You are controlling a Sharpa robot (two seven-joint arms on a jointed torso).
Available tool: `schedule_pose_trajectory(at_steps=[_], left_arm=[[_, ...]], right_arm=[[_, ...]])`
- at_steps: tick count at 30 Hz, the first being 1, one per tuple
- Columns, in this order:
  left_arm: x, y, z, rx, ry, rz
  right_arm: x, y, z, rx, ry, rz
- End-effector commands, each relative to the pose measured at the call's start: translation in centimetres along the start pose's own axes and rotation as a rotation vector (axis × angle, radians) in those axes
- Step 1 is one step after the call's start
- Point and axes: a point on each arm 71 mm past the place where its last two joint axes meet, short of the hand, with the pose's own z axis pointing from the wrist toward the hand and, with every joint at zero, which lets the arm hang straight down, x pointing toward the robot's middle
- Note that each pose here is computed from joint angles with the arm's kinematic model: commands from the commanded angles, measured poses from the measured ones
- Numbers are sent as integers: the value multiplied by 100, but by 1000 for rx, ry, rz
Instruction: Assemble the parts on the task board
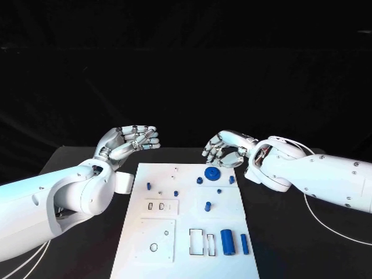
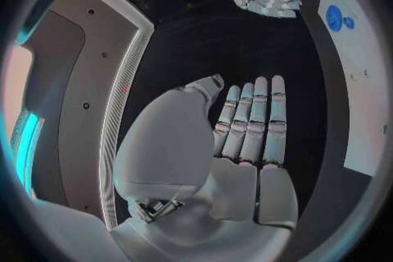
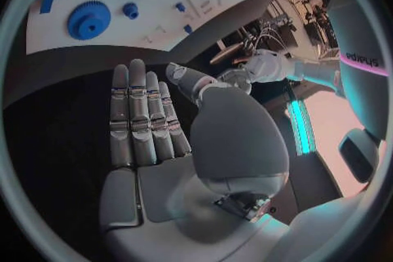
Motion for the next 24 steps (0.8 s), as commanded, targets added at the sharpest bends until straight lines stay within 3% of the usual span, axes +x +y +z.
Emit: schedule_pose_trajectory(at_steps=[1,9,24], left_arm=[[81,-44,-41,10,61,-13],[115,-98,-102,16,77,-23],[109,-138,-126,17,81,-25]], right_arm=[[43,30,6,28,74,-220],[74,112,32,25,103,-312],[151,153,102,32,140,-389]])
